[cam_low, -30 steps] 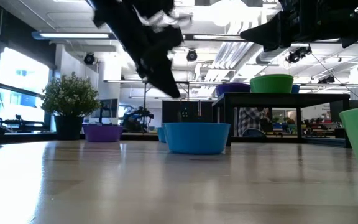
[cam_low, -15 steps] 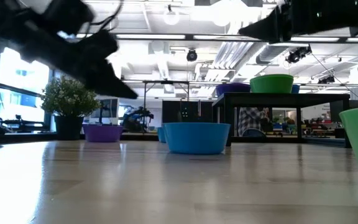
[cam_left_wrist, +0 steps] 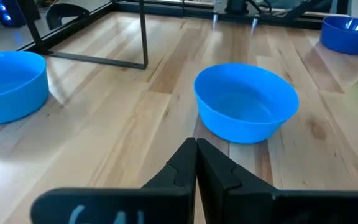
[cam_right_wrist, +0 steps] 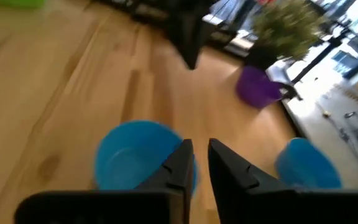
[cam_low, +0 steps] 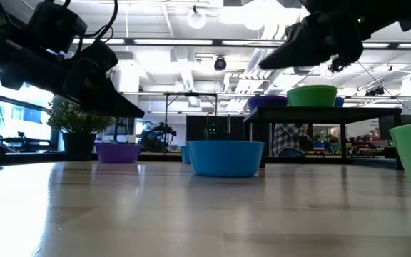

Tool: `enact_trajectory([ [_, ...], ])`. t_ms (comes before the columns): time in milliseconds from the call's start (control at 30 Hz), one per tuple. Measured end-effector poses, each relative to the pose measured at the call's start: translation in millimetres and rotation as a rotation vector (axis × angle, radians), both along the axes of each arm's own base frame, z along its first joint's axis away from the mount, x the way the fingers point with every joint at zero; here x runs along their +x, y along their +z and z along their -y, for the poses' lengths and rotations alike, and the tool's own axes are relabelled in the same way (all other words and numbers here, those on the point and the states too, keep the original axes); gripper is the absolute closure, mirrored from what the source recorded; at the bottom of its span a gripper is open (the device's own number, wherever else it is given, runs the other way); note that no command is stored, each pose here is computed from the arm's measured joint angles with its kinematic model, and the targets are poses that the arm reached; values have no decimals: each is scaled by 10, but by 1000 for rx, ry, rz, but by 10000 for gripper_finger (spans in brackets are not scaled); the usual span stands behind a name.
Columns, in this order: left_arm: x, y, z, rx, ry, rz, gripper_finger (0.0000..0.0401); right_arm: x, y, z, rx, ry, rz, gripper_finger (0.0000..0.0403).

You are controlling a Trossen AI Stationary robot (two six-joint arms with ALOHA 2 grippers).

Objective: Pick & Place Mini bowls
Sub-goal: Stack the blue bowl on the other blue bowls on the shelf

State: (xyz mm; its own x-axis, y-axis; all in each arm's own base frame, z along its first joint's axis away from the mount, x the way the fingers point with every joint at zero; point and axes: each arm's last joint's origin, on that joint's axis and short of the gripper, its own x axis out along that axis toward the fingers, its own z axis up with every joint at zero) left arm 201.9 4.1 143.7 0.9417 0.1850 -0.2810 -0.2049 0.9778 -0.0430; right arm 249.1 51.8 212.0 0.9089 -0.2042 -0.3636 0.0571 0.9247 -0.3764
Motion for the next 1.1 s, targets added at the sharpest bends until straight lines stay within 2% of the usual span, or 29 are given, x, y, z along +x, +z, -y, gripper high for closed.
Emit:
enact_trajectory([
  [400,-1,-6,0,-7,1,-5,399,288,-119,-260,-9,14,-208,288],
  [600,-1,-6,1,-8,0,-5,399,394,-124,-295,-15,9,-258,277],
  [933,-3,-13,1,-8,0,-12,399,593,-10,-332,50,-44,-314,274],
  [1100,-6,-22,1,-8,0,-22,399,756,-46,-324,55,-83,-397,248],
])
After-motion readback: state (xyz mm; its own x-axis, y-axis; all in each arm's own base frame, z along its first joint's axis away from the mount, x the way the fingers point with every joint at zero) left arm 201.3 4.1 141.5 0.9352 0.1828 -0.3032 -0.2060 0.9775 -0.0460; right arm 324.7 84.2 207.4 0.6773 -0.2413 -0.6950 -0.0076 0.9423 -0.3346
